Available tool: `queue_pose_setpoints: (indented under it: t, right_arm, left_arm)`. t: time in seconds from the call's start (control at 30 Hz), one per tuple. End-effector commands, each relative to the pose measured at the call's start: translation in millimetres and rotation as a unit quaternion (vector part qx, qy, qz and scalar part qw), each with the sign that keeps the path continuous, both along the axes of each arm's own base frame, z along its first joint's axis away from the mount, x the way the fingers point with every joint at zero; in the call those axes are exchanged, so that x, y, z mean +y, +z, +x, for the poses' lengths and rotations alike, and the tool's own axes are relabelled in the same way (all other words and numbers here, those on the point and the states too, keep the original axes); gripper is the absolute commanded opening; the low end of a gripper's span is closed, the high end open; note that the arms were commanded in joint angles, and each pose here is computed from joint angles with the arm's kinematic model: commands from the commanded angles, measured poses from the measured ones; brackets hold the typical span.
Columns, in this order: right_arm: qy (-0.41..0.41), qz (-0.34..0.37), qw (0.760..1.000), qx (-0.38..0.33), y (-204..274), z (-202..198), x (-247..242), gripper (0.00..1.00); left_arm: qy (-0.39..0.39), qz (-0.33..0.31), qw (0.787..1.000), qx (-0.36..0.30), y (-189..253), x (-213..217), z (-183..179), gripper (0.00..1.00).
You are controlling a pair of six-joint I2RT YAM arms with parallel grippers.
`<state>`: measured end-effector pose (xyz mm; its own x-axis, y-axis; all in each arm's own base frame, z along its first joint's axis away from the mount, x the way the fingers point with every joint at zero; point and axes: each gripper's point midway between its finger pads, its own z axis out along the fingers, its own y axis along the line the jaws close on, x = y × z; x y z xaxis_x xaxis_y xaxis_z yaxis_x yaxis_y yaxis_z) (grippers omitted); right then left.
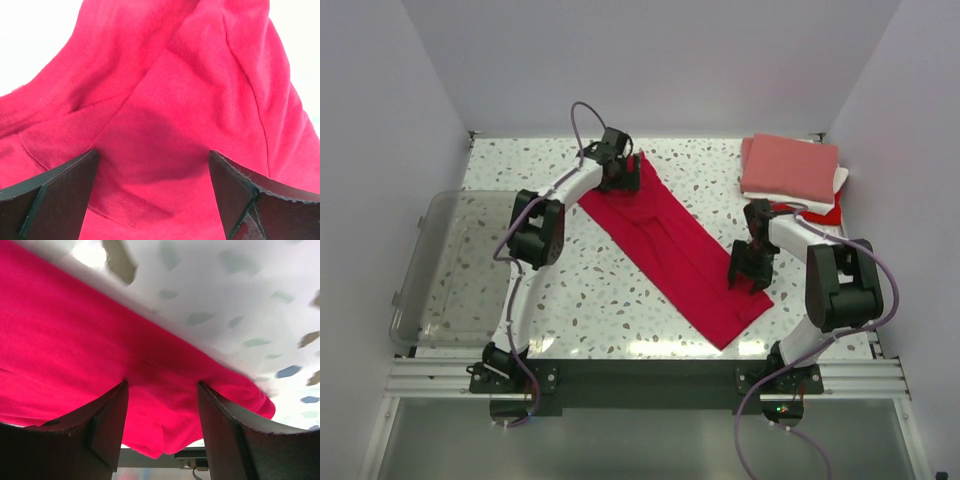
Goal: Fold and stack the t-shirts
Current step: Fold the tshirt
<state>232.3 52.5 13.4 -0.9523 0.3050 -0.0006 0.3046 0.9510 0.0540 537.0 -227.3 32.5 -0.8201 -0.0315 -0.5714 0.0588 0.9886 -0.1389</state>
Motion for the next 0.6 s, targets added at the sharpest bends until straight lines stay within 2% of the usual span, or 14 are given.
queue_pose_setpoints:
  t: [0.0, 0.1, 0.23, 0.37, 0.57]
  right_arm:
    - [-0.008, 0.016, 1.000, 0.014, 3, -17, 19, 0.60]
    - [0.007, 0.019, 1.000, 0.007, 5, -18, 33, 0.60]
    - [0.024, -0.005, 1.000, -0.019, 24, -13, 36, 0.62]
    - [0.044, -0.037, 0.997, -0.046, 47, -13, 32, 0.63]
    - [0.044, -0.075, 0.994, -0.061, 62, -44, 27, 0.63]
  left_arm:
    - [-0.001, 0.004, 0.999, -0.054, 35, 6, 27, 0.98]
    - [-0.001, -0.011, 0.996, -0.090, 78, 4, 31, 1.00]
    - [0.008, -0.031, 0.996, -0.078, 94, 4, 9, 1.00]
    - [0.011, -0.047, 0.999, -0.018, 60, 6, -34, 1.00]
    - [0.005, -0.070, 0.996, 0.060, 6, -8, -65, 1.00]
